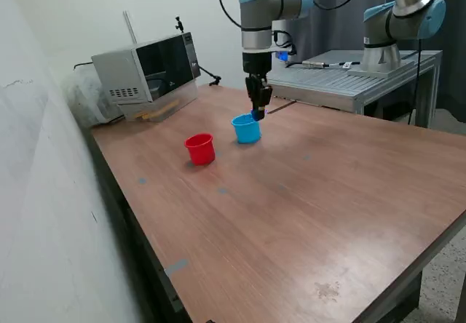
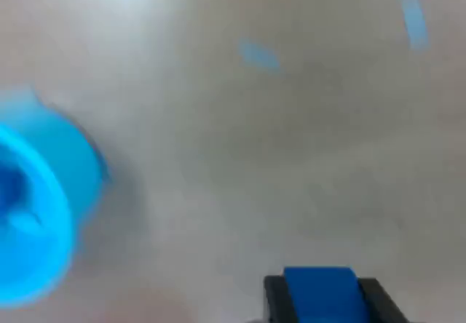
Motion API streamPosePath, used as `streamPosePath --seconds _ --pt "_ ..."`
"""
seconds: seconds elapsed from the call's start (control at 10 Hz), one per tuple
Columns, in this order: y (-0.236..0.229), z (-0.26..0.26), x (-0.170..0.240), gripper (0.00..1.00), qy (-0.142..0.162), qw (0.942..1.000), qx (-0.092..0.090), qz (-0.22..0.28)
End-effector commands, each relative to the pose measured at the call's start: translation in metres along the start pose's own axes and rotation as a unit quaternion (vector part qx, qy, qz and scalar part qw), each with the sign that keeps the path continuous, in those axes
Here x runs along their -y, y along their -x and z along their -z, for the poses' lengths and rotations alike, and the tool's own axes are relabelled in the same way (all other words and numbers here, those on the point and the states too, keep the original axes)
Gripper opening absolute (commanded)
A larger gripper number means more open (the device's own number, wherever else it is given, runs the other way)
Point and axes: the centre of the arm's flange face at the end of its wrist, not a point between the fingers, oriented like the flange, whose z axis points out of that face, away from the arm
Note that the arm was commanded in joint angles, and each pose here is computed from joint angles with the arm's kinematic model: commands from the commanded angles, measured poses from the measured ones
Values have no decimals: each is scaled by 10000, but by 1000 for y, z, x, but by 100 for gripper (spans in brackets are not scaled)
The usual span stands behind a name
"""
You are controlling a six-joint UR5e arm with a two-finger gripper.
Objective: Place red objects in the red bin, and blue objects in the blue bin.
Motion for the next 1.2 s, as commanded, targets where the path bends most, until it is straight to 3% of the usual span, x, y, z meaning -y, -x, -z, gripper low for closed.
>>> streamPosePath --seconds 0.0,0.3,1.1 --pt "58 -4 37 0 -383 9989 185 -179" --pt "138 -14 13 0 -466 9977 339 -346" --pt "146 -28 -22 0 -392 9980 309 -377"
